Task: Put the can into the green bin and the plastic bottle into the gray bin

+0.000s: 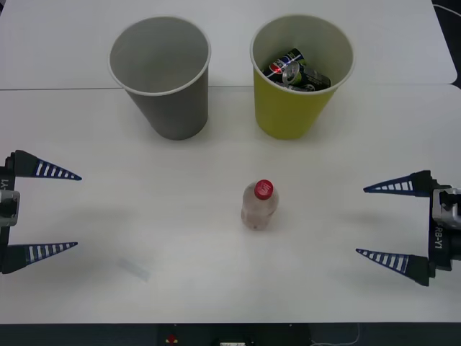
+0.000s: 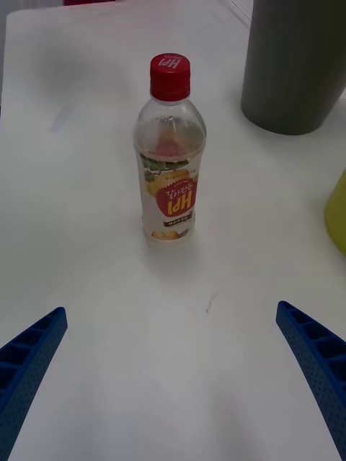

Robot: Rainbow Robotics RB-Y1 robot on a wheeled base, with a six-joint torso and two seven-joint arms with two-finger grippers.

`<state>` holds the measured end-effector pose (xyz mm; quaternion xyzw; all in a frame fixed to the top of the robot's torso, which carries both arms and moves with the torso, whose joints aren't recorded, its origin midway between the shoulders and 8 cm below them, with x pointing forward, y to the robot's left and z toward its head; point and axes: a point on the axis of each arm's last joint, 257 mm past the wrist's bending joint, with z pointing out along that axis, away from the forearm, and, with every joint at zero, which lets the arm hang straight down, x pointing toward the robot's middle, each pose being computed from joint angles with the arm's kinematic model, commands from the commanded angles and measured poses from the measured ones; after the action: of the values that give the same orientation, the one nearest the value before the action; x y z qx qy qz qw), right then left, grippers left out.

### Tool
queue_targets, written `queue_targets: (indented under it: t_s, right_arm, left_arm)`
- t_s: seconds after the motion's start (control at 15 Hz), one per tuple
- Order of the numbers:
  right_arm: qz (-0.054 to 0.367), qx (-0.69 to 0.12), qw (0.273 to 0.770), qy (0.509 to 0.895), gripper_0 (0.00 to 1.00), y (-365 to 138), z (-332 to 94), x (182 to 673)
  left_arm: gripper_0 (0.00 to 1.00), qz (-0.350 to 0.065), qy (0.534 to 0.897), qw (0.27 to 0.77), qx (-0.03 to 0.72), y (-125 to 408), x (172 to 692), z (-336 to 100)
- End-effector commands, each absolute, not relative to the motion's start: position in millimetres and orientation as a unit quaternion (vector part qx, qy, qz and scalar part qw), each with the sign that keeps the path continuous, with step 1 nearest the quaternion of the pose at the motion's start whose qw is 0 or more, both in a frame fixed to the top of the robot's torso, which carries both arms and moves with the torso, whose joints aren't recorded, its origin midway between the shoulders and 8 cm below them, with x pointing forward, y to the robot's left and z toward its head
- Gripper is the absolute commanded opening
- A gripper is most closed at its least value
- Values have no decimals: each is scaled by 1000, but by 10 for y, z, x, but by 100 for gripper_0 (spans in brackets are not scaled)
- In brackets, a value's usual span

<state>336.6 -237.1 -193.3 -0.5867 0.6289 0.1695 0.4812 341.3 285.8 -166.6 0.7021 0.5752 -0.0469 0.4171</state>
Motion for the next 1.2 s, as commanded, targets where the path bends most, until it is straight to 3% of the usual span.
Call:
queue_targets:
  t_s: [0.07,0.47,1.2]
  right_arm:
    - [183,-575,502,620,100,-2224,-1971,3393]
    - [208,-552,530,609,100,-1985,-2137,3496]
    - [204,-490,579,619,100,-1340,-2429,3778]
  left_arm:
    - [100,-47,575,417,702,2858,3413,-1666]
    - [100,-47,575,417,702,2858,3413,-1666]
    - [100,-47,575,417,702,2858,3413,-1666]
